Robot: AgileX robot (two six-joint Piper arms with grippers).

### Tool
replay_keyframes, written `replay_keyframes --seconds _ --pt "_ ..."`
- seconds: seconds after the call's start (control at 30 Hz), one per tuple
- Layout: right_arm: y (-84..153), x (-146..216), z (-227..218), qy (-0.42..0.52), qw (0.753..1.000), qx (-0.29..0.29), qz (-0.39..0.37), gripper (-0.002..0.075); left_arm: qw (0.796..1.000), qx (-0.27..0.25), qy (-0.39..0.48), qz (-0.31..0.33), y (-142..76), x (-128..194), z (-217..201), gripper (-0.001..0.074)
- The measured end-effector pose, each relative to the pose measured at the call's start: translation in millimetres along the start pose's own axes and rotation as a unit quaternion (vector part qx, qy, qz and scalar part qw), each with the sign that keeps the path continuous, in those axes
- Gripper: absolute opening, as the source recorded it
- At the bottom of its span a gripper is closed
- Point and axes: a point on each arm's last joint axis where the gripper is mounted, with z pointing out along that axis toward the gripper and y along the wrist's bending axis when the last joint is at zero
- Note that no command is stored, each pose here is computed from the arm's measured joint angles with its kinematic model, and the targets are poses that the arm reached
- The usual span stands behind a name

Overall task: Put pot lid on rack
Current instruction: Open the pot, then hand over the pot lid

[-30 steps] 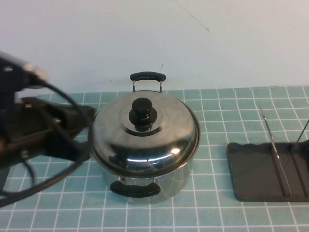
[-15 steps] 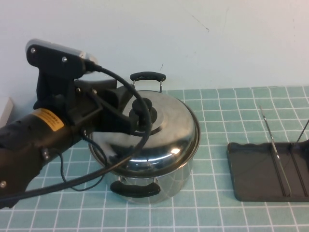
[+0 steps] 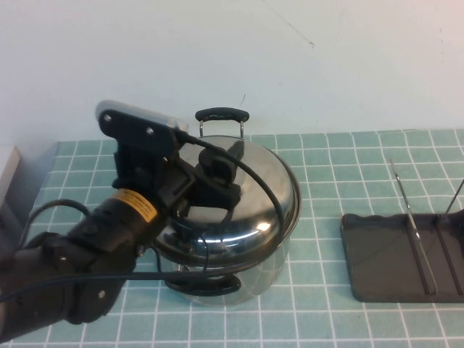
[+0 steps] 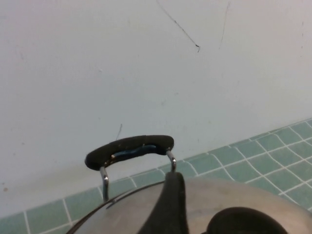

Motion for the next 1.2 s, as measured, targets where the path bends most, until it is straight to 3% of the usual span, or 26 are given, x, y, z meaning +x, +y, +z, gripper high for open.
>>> replay_keyframes --seconds 0.37,0.57,0.8,1.03,1.2 --pt "0.0 0.0 0.0 0.0 1.0 0.0 0.001 -0.0003 1.0 -0.011 0.016 -0.007 5.7 36.2 22.0 0.054" --pt "0.0 0.0 0.0 0.0 1.0 0.0 0.001 -0.0003 1.0 -0.011 0.008 -0.008 5.6 34.7 22.0 0.0325" --pt "0.0 0.0 0.0 0.0 1.0 0.0 0.001 -0.0003 1.0 -0.007 -0.026 -0.007 4.6 25.8 20.0 0.0325" --pt "0.0 0.0 0.0 0.0 1.0 0.0 0.001 -0.0003 0.991 0.031 -0.131 0.026 -7.0 -32.0 -10.7 0.0325" --pt "0.0 0.0 0.0 0.0 1.0 0.0 0.001 -0.0003 0.985 0.083 -0.133 -0.071 -16.5 -58.9 -36.7 0.0325"
